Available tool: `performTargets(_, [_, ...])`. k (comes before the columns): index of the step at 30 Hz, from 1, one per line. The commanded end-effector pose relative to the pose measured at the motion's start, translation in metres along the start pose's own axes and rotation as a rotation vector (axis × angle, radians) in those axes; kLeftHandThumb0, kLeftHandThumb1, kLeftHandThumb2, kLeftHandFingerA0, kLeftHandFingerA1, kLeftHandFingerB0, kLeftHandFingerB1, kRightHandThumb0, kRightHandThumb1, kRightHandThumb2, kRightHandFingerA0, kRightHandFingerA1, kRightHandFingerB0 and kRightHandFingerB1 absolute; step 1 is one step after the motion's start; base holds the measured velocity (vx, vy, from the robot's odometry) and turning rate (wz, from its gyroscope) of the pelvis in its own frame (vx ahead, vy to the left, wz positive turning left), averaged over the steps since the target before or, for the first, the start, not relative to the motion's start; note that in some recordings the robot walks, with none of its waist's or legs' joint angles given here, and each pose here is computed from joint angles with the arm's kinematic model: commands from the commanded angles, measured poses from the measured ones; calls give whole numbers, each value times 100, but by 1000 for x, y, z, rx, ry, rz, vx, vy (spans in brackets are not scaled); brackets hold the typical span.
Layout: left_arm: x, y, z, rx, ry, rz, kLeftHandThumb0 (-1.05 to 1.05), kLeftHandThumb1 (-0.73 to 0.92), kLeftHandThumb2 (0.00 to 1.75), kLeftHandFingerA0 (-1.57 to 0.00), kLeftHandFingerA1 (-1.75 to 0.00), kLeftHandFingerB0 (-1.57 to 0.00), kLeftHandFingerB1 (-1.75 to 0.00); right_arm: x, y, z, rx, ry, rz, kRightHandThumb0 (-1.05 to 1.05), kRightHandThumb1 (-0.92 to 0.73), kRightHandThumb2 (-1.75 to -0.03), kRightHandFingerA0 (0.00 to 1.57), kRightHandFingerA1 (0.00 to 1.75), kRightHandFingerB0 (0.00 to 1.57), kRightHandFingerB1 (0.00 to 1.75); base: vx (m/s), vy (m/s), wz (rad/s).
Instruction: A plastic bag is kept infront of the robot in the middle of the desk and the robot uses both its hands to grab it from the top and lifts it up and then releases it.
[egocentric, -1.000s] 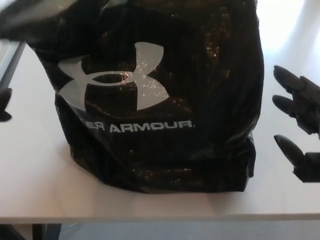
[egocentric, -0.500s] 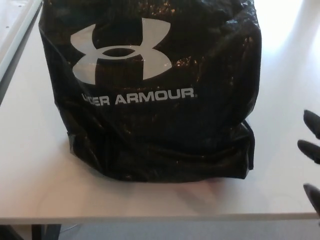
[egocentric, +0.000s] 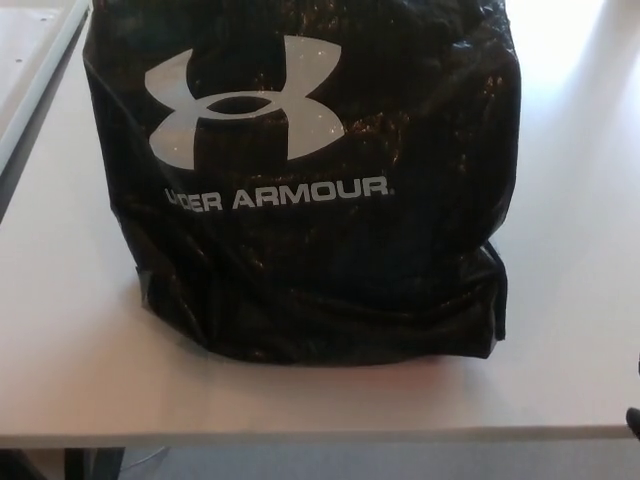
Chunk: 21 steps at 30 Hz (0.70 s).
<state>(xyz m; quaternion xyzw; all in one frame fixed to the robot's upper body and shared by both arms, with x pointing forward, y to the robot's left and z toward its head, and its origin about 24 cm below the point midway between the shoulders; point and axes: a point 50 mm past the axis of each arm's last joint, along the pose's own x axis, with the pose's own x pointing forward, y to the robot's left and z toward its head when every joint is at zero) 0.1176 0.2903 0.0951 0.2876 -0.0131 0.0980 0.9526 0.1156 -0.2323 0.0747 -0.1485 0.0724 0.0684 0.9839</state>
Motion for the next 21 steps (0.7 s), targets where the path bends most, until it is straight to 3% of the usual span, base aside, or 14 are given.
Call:
performTargets(1, [-145, -20, -4, -327, 33, -13, -81, 71, 104, -7, -20, -8, -23, -87, 5, -13, -146, -176, -18, -66, -53, -89, 0, 29, 2, 27, 0, 0, 0])
performTargets(2, [-151, -23, -6, -331, 58, -8, -71, 68, 106, -2, -28, -2, -31, -89, 6, -19, -170, -162, -15, -61, -53, -90, 0, 35, 0, 32, 0, 0, 0])
performTargets(5, [-160, -28, -8, -355, 120, -23, -71, 69, 107, -2, -30, -2, -32, -89, 10, -26, -232, -134, -27, -67, -55, -92, 0, 36, 0, 32, 0, 0, 0])
performTargets(7, [-161, -25, -10, -341, 112, -26, -76, 72, 106, -1, -22, -9, -27, -86, 19, -37, -219, -130, -23, -69, -56, -92, 2, 36, 2, 34, 0, 0, 0])
performTargets(9, [-162, -29, -17, -322, 109, -31, -71, 68, 106, -2, -30, -3, -32, -81, 21, -39, -187, -136, -25, -67, -54, -91, 0, 36, 0, 34, 0, 0, 0])
performTargets(14, [-149, -28, -27, -337, 137, -28, -73, 68, 105, 0, -26, -11, -31, -72, 17, -45, -196, -105, -56, -77, -58, -93, 5, 27, 5, 24, 0, 0, 0])
performTargets(15, [-147, -29, -27, -345, 135, -25, -78, 77, 73, -6, -22, -10, -23, -71, 15, -45, -195, -97, -60, -77, -58, -93, 5, 26, 5, 23, 0, 0, 0])
performTargets(16, [-144, -29, -28, -338, 130, -24, -71, 68, 107, 0, -26, -2, -31, -69, 12, -48, -170, -85, -68, -78, -59, -93, 3, 24, 5, 23, 0, 0, 0])
performTargets(21, [-144, -29, -29, -337, 126, -26, -81, 71, 105, -4, -18, -11, -24, -68, 7, -53, -164, -70, -72, -80, -61, -96, 3, 21, 4, 21, 0, 0, 0])
